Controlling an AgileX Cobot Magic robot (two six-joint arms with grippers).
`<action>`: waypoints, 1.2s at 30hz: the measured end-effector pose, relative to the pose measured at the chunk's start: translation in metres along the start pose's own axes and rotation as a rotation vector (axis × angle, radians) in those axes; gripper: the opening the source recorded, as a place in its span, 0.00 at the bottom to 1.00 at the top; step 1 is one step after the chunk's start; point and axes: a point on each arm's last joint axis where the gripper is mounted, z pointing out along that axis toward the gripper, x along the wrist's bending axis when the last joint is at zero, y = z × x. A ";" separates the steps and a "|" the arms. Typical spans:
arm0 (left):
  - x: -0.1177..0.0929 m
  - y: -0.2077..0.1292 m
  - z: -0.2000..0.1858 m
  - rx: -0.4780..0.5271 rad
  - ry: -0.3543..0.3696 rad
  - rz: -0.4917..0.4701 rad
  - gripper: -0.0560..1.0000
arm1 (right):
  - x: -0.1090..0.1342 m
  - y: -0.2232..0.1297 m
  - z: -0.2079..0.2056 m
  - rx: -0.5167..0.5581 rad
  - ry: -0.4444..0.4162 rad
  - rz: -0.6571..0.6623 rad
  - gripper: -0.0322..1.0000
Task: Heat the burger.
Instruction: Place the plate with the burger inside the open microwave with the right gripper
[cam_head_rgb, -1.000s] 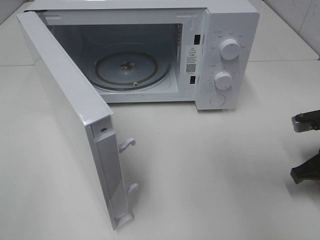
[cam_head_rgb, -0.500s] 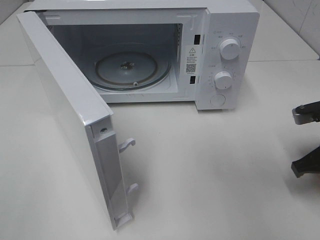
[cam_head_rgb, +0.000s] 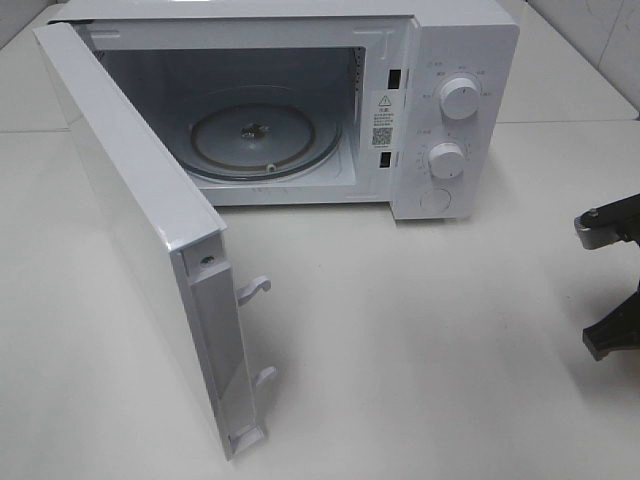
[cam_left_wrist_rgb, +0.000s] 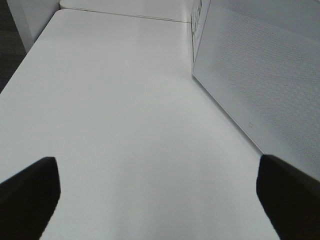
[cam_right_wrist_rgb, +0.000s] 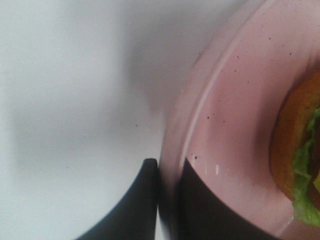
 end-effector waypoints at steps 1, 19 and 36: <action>0.000 0.000 0.000 0.000 0.000 0.000 0.99 | 0.000 0.000 -0.001 0.001 -0.012 0.001 0.06; 0.000 0.000 0.000 0.000 0.000 0.000 0.99 | 0.017 -0.006 -0.024 -0.018 -0.162 -0.117 0.07; 0.000 0.000 0.000 0.000 0.000 0.000 0.99 | 0.037 -0.017 -0.052 -0.099 -0.212 -0.211 0.08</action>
